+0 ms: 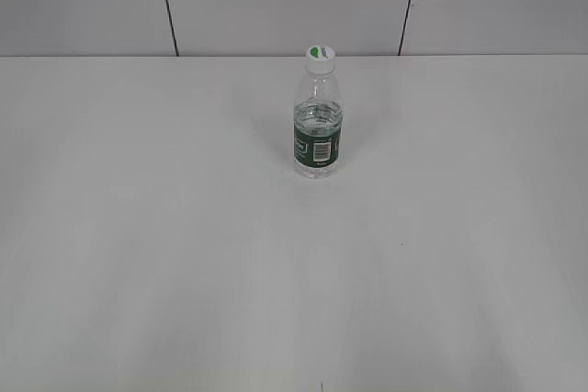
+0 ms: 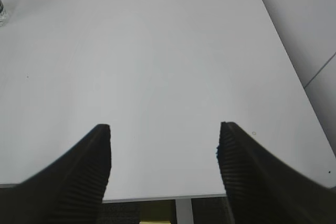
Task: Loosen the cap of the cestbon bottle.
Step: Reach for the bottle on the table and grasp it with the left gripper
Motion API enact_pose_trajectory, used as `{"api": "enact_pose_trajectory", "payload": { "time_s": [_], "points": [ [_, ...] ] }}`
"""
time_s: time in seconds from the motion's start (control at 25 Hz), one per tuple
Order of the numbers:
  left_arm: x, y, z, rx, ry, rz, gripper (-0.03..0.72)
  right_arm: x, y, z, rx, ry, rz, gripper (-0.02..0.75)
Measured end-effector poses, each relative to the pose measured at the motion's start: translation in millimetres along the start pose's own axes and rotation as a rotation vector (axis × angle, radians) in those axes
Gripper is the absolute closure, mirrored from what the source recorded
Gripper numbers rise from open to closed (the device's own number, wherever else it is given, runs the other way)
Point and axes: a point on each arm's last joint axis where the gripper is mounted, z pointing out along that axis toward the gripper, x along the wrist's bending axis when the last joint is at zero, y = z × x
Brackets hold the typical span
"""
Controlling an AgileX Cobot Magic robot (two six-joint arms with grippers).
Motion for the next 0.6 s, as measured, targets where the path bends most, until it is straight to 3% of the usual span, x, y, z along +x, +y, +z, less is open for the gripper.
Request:
{"api": "enact_pose_trajectory", "payload": {
  "time_s": [0.28, 0.6],
  "points": [
    [-2.4, 13.4, -4.8, -0.029, -0.032, -0.018, 0.179, 0.0, 0.0, 0.0, 0.000, 0.000, 0.000, 0.246],
    [-1.6, 89.8, 5.9, -0.172, -0.035, -0.016, 0.178, 0.0, 0.0, 0.0, 0.000, 0.000, 0.000, 0.246]
  ]
}}
